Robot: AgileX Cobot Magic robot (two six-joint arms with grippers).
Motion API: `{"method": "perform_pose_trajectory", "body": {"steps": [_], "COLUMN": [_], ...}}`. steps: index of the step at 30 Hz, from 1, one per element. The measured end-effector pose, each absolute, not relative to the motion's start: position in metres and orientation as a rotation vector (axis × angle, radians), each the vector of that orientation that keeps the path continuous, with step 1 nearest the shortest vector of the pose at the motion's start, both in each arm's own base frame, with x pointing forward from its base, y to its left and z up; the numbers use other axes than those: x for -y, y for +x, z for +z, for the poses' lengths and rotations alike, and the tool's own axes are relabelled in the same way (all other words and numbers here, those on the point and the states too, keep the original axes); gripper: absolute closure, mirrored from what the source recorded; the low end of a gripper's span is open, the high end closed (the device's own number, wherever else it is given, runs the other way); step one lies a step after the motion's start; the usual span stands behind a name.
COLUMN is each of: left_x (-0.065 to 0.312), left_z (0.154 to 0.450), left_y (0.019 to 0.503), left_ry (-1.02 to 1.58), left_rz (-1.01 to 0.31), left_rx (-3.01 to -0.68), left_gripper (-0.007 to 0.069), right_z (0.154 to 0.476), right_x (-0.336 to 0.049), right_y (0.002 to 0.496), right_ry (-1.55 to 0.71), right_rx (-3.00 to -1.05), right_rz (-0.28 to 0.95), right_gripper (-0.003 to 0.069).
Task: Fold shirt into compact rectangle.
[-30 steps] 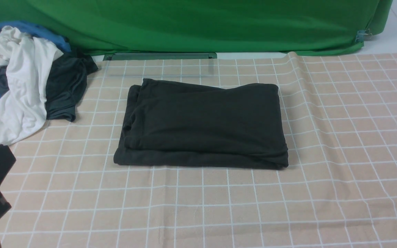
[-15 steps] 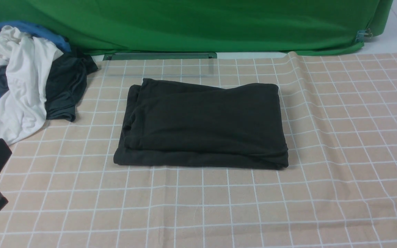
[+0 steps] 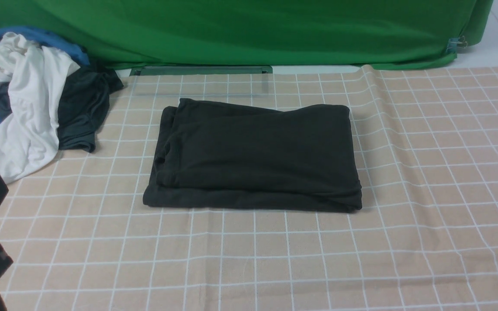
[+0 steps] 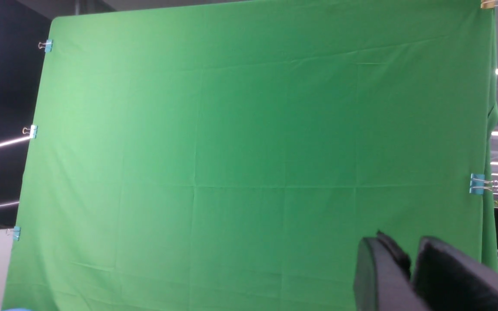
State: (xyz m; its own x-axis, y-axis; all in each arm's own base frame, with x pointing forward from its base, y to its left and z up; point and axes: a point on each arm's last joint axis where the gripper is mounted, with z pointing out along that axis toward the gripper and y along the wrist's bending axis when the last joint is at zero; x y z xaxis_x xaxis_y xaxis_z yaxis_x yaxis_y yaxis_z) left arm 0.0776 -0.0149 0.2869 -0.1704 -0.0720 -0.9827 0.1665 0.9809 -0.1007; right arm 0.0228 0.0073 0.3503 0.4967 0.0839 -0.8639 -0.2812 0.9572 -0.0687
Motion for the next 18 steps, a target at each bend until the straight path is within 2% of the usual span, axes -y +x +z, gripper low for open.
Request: {"method": "perform_pose_trajectory", "body": {"steps": [5,6,9,11,18], "left_x": [0.006,0.005,0.001,0.000,0.000], "left_z": [0.249,0.247,0.211,0.200,0.190], "left_y": [0.068,0.067,0.063,0.060,0.056], "left_ry": [0.054,0.051,0.022,0.024,0.045], "left_rz": [-0.070,-0.067,0.011,0.029,0.043], "left_rx": [-1.629,-1.627,-1.639,-1.648,-1.722], "left_gripper": [0.0606,0.0606,0.0606,0.0606,0.0606], "right_z": [0.350,0.350,0.350,0.350,0.350], "right_x": [-0.007,-0.007,-0.007,-0.007,-0.007], "right_y": [0.023,0.023,0.023,0.023,0.023], "right_ry": [-0.211,-0.211,-0.211,-0.211,-0.211], "right_rx": [-1.029,-1.029,-1.029,-1.029,-1.030], "right_rz": [0.223,0.223,0.223,0.223,0.223], "right_gripper": [0.0493,0.0492,0.0484,0.0482,0.0474]}}
